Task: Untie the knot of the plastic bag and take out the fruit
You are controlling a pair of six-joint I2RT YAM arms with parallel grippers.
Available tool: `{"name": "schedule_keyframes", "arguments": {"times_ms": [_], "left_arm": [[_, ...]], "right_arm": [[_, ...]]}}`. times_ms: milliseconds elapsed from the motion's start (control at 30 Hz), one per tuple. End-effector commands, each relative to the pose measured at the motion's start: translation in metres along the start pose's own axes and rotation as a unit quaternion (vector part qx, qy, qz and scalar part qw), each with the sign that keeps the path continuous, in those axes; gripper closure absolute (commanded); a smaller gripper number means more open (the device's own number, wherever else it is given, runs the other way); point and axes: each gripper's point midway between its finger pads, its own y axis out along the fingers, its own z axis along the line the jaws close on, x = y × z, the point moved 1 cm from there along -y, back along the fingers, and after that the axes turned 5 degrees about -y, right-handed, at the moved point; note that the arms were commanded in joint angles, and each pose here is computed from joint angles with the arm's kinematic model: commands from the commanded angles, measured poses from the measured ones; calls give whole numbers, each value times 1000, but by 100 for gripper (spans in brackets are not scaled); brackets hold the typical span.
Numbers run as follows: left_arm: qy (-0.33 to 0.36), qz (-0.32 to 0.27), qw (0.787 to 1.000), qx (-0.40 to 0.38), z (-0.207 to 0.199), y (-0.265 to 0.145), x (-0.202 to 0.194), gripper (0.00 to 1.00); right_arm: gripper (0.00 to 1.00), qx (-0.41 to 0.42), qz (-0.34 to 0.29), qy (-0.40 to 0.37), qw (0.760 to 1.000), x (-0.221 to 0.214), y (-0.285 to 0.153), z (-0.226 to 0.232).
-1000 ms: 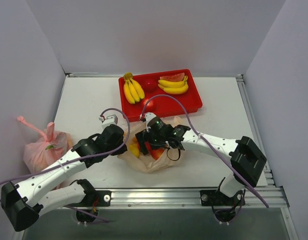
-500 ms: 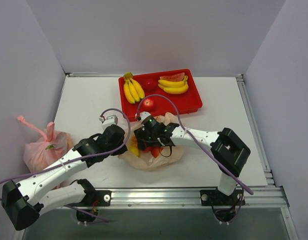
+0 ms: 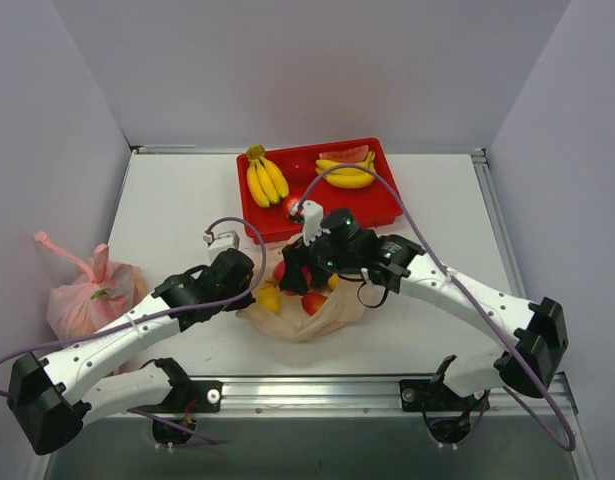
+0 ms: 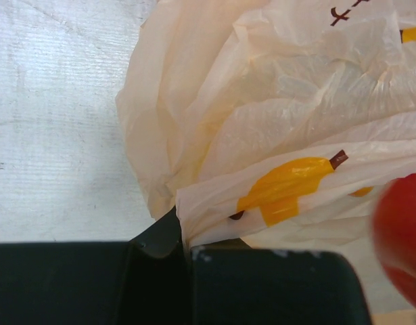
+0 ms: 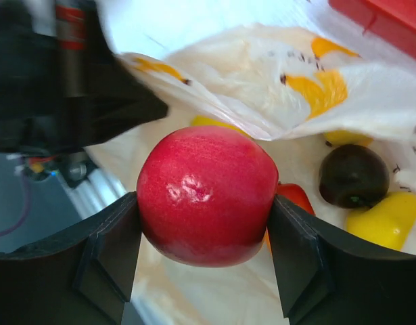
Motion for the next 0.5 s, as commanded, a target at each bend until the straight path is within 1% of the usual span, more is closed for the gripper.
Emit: {"name": "schedule_keyframes", "arguments": {"times_ms": [0, 67, 133, 167, 200, 233, 267, 300, 333, 367, 400, 433, 467], "left_arm": [[15, -11, 1000, -7, -8, -3, 10, 100], [22, -2, 1000, -4, -8, -2, 6, 100], [28, 5, 1000, -8, -9, -1, 4, 100], [31, 7, 999, -10, -11, -1, 3, 100], [33, 13, 999, -14, -13, -2, 2, 100], [37, 17, 999, -16, -14, -2, 1, 100], [46, 23, 999, -18, -15, -1, -1, 100], [50, 30, 998, -25, -18, -2, -2, 100], [54, 34, 998, -28, -19, -3, -3, 100], [57, 38, 997, -27, -20, -2, -5, 100], [58, 41, 997, -27, -19, -2, -7, 100], [57, 41, 997, -31, -21, -3, -6, 100], [57, 43, 997, -30, -20, -4, -8, 100]], "right_arm": [[76, 45, -45, -3, 998, 37, -46, 4], [76, 58, -77, 10, 995, 57, -65, 0], [75, 40, -118, 10, 992, 83, -86, -19], [73, 25, -129, 10, 991, 90, -91, -28], [71, -9, -134, 16, 991, 95, -91, -45], [70, -45, -148, 29, 987, 105, -98, -70], [70, -67, -154, 40, 985, 109, -99, -85], [70, -93, -147, 59, 983, 108, -91, -108], [69, -147, -153, 83, 974, 109, -95, -142], [67, -176, -158, 101, 966, 111, -95, -161], [66, -200, -146, 117, 962, 104, -83, -183], [66, -236, -145, 137, 951, 100, -84, -209], [64, -245, -149, 150, 946, 103, -83, -223]]}}
